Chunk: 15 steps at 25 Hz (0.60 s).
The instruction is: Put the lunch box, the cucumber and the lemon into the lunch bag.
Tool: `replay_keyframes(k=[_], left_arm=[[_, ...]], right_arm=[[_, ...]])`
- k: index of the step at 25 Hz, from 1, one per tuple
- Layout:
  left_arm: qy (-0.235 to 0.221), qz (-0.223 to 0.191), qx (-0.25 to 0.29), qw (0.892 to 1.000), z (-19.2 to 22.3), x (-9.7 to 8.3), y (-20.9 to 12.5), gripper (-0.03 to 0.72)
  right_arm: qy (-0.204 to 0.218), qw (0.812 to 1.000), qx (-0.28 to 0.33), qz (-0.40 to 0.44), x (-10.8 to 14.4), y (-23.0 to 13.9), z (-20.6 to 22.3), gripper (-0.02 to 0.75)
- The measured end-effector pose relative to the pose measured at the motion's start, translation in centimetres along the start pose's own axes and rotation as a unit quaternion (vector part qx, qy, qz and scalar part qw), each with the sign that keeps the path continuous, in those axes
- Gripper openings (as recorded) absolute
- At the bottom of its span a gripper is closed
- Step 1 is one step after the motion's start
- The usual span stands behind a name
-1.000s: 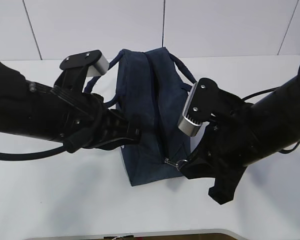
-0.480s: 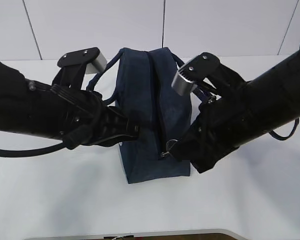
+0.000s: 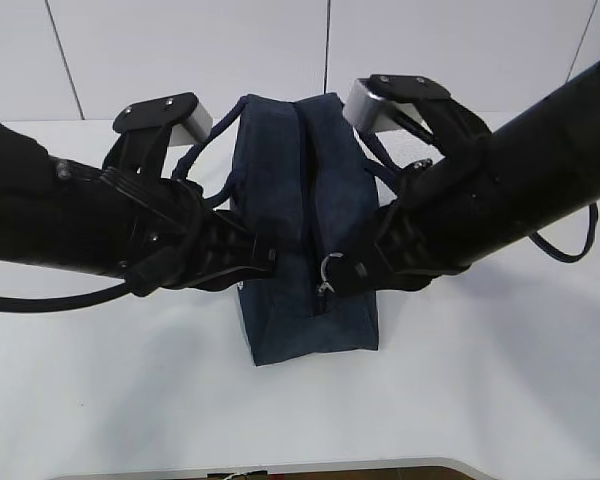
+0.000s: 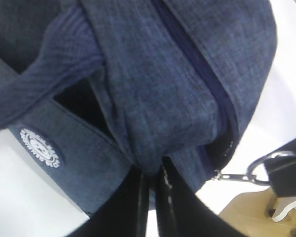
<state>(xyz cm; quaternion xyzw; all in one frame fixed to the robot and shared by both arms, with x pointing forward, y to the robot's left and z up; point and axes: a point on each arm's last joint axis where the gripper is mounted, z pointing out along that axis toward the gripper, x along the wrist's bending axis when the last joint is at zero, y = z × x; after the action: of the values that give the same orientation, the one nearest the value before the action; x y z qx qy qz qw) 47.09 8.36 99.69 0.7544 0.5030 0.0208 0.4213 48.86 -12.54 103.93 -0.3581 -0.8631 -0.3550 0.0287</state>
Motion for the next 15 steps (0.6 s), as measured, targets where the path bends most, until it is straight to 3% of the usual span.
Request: replay_keyframes(k=[15], left_arm=[[0.006,-0.001,-0.013,1.000,-0.1,0.1,0.4,-0.014]], right_arm=[[-0.002,0.997,-0.023,0.072,0.5,2.8,-1.8,0.005]])
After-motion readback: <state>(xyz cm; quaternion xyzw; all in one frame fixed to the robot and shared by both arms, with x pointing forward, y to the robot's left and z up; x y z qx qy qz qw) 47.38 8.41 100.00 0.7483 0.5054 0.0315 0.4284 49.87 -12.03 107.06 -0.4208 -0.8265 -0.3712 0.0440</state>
